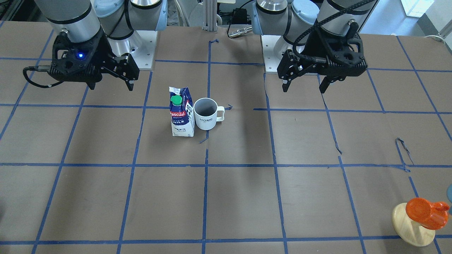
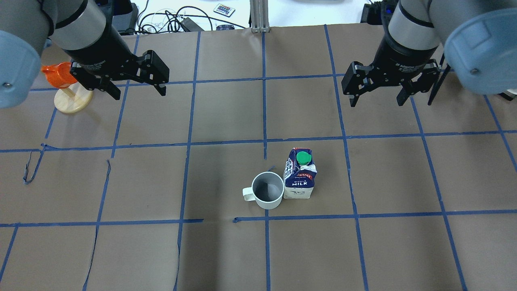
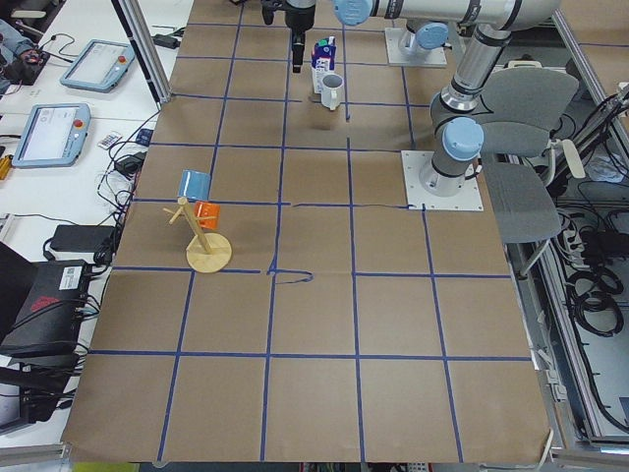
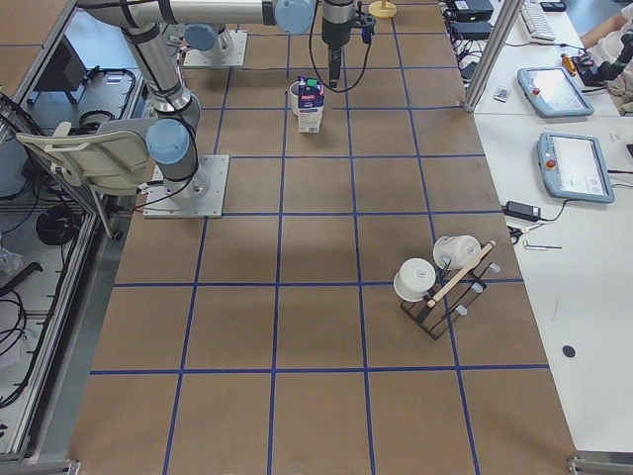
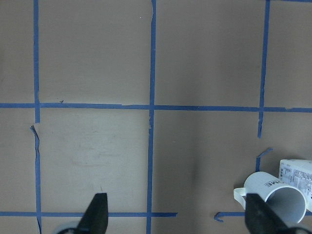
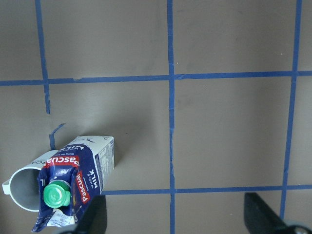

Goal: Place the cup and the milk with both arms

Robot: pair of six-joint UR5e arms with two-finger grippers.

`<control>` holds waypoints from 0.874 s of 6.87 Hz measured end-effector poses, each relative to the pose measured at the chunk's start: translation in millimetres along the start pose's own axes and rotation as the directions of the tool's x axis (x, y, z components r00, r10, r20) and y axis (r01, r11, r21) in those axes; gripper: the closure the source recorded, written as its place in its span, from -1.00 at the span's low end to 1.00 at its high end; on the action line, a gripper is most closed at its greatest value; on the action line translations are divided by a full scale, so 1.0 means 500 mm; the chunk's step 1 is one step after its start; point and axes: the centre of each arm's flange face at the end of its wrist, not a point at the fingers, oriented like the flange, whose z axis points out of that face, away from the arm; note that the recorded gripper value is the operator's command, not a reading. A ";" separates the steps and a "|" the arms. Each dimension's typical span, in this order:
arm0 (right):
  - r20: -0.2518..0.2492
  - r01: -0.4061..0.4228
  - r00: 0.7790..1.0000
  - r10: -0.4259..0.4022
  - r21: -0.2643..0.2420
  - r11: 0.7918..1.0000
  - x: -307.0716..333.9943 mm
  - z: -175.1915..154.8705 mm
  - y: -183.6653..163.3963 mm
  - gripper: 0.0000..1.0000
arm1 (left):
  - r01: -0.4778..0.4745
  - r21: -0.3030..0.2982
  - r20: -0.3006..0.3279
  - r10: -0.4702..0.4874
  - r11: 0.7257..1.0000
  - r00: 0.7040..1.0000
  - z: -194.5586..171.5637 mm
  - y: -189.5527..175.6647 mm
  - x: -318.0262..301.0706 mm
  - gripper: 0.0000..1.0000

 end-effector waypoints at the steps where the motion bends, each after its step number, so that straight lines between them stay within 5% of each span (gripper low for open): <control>1: 0.000 0.005 1.000 -0.005 -0.016 1.000 0.021 -0.009 -0.002 -1.00 | -0.001 -0.004 0.007 0.001 1.000 1.000 0.001 0.001 0.000 -1.00; 6: 0.008 0.009 1.000 -0.009 -0.040 0.999 0.047 -0.035 0.007 -1.00 | 0.005 -0.035 0.052 -0.003 0.999 0.999 0.000 -0.023 0.000 -1.00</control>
